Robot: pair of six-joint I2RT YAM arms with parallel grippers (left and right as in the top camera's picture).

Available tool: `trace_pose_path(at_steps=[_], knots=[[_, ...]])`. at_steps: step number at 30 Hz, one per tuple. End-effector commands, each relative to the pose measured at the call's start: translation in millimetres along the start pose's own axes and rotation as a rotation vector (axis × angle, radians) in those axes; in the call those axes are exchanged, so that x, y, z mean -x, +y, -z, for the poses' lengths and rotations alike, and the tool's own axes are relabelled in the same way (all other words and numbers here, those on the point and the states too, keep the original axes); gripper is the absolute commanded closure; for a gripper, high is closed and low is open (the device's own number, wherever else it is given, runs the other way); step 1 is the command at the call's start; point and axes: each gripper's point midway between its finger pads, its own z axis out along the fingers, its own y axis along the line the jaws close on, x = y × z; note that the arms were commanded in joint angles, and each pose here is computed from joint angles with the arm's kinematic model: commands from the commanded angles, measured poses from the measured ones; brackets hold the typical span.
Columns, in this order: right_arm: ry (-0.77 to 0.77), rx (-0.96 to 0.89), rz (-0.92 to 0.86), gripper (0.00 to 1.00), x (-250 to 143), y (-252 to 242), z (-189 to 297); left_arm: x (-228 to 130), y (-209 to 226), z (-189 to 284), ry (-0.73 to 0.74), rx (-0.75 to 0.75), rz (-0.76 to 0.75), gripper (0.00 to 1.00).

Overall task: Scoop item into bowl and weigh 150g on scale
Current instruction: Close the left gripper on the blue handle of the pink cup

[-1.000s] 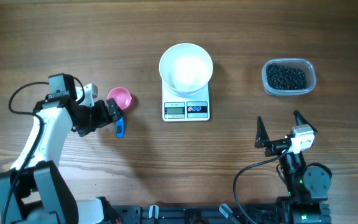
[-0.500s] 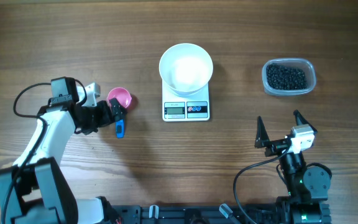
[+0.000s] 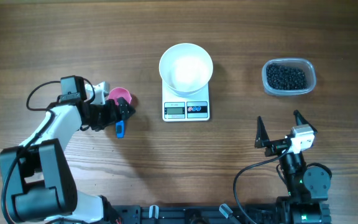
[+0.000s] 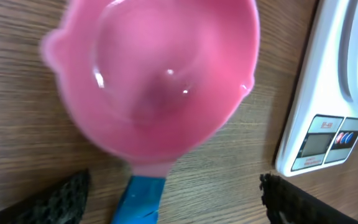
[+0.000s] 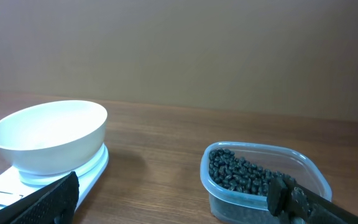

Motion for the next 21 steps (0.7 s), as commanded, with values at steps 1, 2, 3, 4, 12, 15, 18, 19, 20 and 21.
trace_pose_path(at_steps=[1,2,3,4,12,15,18,19,20,21], knots=[[-0.008,0.010,0.009,0.00,1.4,2.1,0.2,-7.8,-8.9,-9.2,0.033,-0.024,-0.040,0.07],[-0.008,0.010,0.010,0.00,1.4,2.1,0.2,-8.3,-10.4,-10.5,0.035,-0.025,-0.046,0.07],[-0.008,0.010,0.010,0.00,1.4,2.1,0.2,-8.5,-11.7,-11.5,0.036,-0.026,-0.052,0.07],[-0.008,0.010,0.009,0.00,1.4,2.1,0.2,-8.8,-11.5,-12.3,0.038,-0.021,-0.055,0.08],[-0.008,0.010,0.010,0.00,1.4,2.1,0.2,-8.3,-4.4,-12.8,0.036,0.023,-0.056,0.23],[-0.008,0.010,0.009,0.00,1.4,2.1,0.2,-8.1,-4.2,-12.8,0.034,0.024,-0.057,0.27],[-0.008,0.010,0.009,0.00,1.4,2.1,0.2,-7.5,-1.3,-12.7,0.032,0.041,-0.057,0.34],[-0.008,0.010,0.010,0.00,1.4,2.1,0.2,-7.3,-0.2,-12.7,0.031,0.047,-0.057,0.36],[-0.007,0.010,0.009,0.00,1.3,2.1,0.2,-7.1,1.3,-12.6,0.030,0.056,-0.057,0.40],[-0.008,0.010,0.009,0.00,1.6,2.1,0.3,-6.9,2.5,-12.6,0.029,0.063,-0.057,0.43]])
